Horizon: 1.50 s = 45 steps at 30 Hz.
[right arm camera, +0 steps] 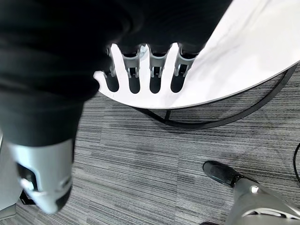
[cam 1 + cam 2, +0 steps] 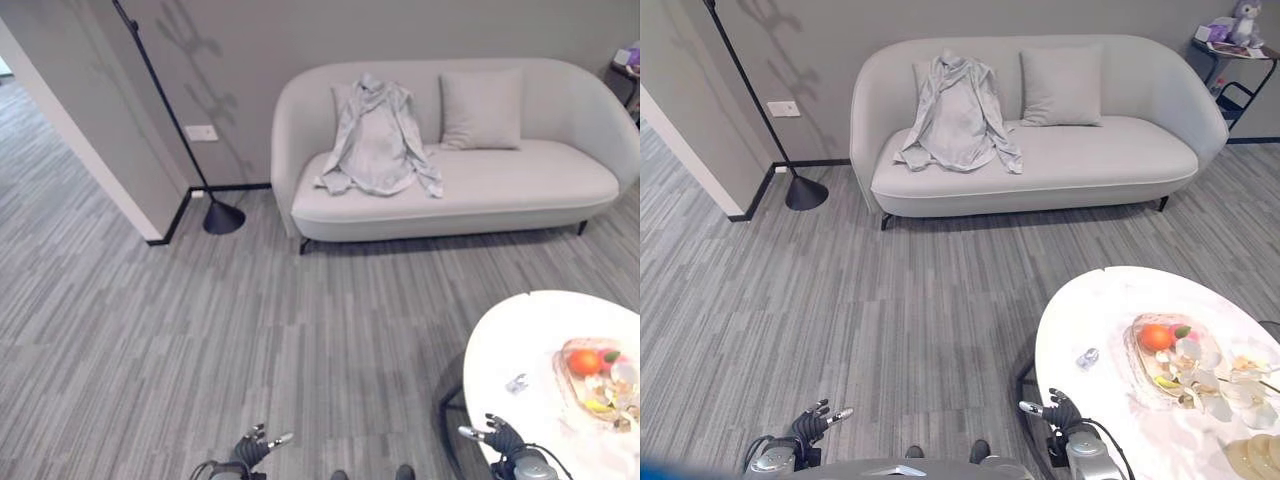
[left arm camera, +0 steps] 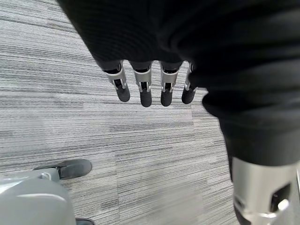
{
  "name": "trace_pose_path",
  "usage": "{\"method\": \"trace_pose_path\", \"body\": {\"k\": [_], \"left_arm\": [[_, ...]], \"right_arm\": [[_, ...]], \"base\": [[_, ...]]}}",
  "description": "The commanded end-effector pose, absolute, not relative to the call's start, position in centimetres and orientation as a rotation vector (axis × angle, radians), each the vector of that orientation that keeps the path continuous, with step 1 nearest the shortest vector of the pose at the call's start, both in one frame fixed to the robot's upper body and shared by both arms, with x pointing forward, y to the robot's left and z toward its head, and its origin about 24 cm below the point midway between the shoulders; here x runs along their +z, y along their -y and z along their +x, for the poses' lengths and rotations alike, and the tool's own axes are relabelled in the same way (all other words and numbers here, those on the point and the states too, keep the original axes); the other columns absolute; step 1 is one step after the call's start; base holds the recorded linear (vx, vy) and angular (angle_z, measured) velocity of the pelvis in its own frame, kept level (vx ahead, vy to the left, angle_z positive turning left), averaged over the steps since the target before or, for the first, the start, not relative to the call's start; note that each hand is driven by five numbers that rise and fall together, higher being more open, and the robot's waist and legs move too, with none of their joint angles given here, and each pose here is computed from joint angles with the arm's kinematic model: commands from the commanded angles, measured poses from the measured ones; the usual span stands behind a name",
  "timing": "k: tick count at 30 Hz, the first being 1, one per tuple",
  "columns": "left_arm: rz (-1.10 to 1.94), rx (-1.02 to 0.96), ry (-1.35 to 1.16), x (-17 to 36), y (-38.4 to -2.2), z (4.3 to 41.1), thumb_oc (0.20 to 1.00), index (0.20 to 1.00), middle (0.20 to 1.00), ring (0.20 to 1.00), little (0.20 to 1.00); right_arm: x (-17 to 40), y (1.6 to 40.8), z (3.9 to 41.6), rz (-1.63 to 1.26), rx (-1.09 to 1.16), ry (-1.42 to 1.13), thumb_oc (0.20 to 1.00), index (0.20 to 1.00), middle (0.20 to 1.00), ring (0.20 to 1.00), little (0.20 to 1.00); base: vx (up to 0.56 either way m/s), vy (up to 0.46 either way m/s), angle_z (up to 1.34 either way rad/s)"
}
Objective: Hang the clothes on the sofa on the clothes rack.
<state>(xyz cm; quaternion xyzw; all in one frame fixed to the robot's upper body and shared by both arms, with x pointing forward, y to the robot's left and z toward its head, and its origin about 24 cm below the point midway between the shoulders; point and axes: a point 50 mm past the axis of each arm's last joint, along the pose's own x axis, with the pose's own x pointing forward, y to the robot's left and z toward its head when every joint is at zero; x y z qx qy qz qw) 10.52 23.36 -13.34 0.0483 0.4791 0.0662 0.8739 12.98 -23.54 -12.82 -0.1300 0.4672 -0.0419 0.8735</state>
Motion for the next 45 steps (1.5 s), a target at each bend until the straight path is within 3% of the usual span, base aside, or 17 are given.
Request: {"method": "trace_pose_path", "body": {"k": [1,11,22,29,45], "left_arm": [[0.16,0.082,-0.95,-12.8,-23.2,12.9,1.0,1.0,1.0,1.0,1.0],[0.13,0.131,-0.998,-13.4,-23.4,11.5,1.0,1.0,1.0,1.0,1.0],[0.043,0.217,-0.913,-12.5,-23.1,13.5,1.0,1.0,1.0,1.0,1.0],[0.117,0.155,-0.899,-12.1,-23.2,14.1,1.0,1.0,1.0,1.0,1.0],[0.184,0.235,-0.88,-10.9,-26.9,14.2,1.0,1.0,1.0,1.0,1.0]], "right_arm": [[-11.3,24.6,15.7,-0.337,-0.082,-0.889,1.0,1.0,1.0,1.0,1.0],[-11.6,24.6,15.0,-0.316,-0.09,-0.908,1.0,1.0,1.0,1.0,1.0],[-10.7,24.9,16.6,-0.288,-0.15,-0.845,1.0,1.0,1.0,1.0,1.0],[-10.9,25.5,16.5,-0.31,-0.179,-0.864,1.0,1.0,1.0,1.0,1.0],[-10.7,23.8,18.1,-0.302,-0.122,-0.838,1.0,1.0,1.0,1.0,1.0]], "base": [[0.0,0.0,0.0],[0.01,-0.045,0.0],[0.01,-0.088,0.17],[0.28,0.049,0.11],[0.34,0.22,-0.46]]}}
